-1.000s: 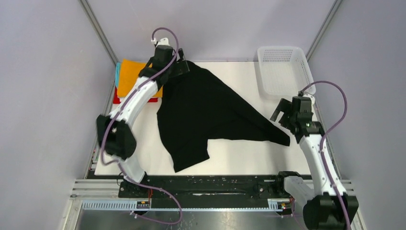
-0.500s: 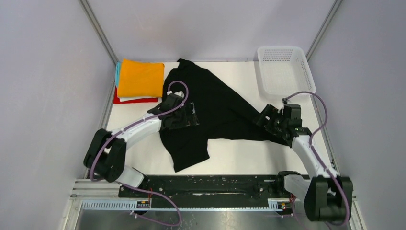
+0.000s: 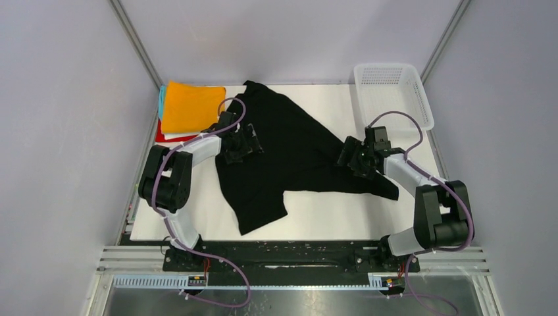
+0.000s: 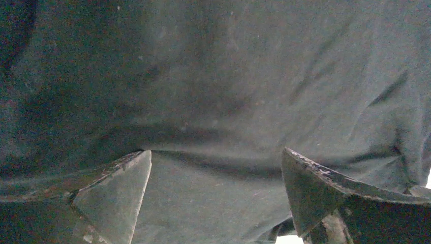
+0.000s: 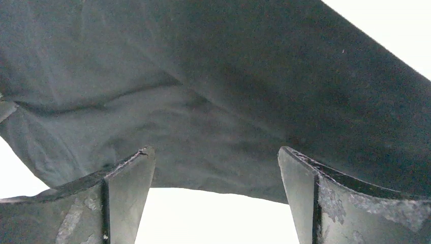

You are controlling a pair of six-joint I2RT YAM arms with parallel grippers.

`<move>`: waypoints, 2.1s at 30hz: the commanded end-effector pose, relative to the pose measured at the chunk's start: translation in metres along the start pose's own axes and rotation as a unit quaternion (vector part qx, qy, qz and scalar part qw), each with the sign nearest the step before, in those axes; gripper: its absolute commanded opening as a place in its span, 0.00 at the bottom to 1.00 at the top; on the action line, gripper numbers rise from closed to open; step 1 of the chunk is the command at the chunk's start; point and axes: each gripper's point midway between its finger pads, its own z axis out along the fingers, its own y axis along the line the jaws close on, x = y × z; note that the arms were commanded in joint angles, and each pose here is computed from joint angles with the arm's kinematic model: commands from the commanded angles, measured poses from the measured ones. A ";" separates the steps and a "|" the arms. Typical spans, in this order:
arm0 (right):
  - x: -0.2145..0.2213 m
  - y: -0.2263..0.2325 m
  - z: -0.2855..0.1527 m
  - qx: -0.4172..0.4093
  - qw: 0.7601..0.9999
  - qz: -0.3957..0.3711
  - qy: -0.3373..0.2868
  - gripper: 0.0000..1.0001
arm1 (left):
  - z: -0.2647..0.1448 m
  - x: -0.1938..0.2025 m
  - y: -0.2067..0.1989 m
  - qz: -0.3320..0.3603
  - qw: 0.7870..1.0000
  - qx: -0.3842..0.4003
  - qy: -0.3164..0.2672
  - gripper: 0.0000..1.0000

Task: Fold and stack the t-shirts
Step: Flatten out the tshirt

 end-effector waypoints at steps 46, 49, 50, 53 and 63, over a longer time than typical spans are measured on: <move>-0.027 -0.027 -0.075 0.071 0.984 -0.010 -0.161 0.99 | -0.128 0.118 0.124 -0.103 0.978 -0.160 -0.083 0.96; -0.026 -0.026 -0.073 0.068 0.985 -0.010 -0.156 1.00 | -0.118 0.123 0.120 -0.106 0.981 -0.151 -0.066 0.89; -0.026 -0.027 -0.071 0.068 0.986 -0.010 -0.153 0.99 | -0.115 0.124 0.120 -0.105 0.981 -0.152 -0.061 0.86; -0.025 -0.026 -0.069 0.068 0.987 -0.012 -0.146 0.99 | -0.104 0.126 0.118 -0.096 0.982 -0.156 -0.043 0.78; -0.025 -0.029 -0.068 0.078 0.986 -0.015 -0.144 0.99 | -0.082 0.134 0.126 -0.081 0.979 -0.187 -0.014 0.38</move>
